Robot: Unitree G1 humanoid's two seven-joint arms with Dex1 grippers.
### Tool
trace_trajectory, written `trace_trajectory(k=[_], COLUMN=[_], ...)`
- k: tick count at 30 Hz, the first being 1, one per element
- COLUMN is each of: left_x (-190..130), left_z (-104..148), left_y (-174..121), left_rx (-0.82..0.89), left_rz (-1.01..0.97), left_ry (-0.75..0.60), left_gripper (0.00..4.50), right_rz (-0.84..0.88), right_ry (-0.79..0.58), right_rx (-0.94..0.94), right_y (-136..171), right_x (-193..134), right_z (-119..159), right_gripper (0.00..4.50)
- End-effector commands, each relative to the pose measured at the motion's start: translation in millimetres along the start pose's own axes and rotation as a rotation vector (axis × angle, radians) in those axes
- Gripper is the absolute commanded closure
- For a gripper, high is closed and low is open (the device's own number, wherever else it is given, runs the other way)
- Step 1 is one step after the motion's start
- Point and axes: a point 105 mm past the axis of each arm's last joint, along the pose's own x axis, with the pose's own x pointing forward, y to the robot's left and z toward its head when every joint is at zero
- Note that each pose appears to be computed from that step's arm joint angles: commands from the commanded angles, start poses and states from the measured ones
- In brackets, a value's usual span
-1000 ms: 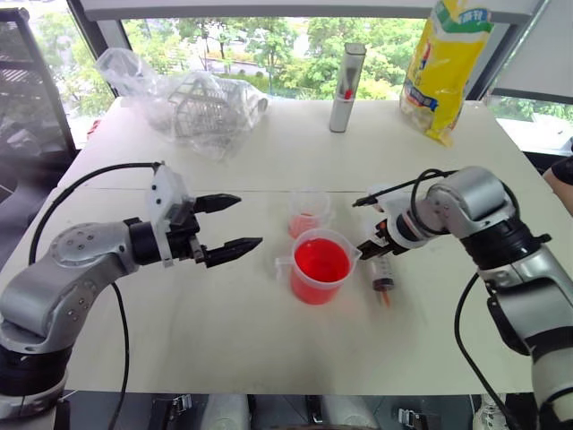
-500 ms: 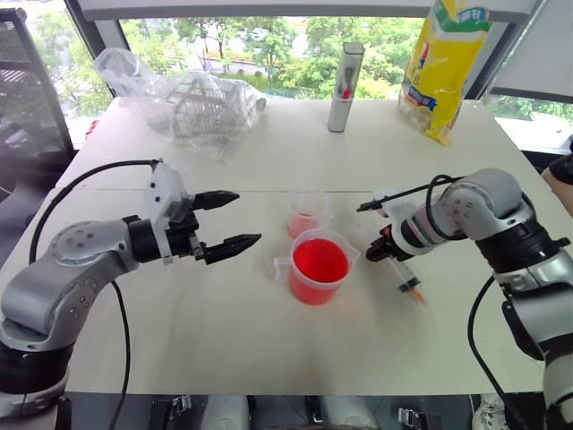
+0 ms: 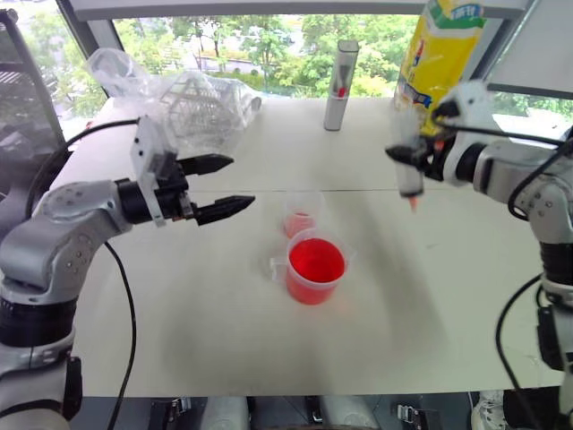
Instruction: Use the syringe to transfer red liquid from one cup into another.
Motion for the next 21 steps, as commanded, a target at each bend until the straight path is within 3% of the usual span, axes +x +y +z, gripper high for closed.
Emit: trace_trajectory(k=[1, 13, 21], left_x=[1, 30, 45], left_z=[27, 79, 80], left_y=[6, 11, -9], left_rx=[0.055, 0.082, 0.109], left_rz=[-0.034, -0.278, -0.44], left_ry=[-0.071, -0.156, -0.136], left_gripper=[0.0, 0.0, 0.0], right_rz=[0.189, 0.561, 0.715], right_ry=[-0.325, -0.426, -0.35], right_rx=[0.002, -0.059, 0.027], right_y=[30, 124, 156], right_x=[-28, -58, -66], right_z=[61, 17, -13], right_gripper=[3.0, 3.0, 3.0])
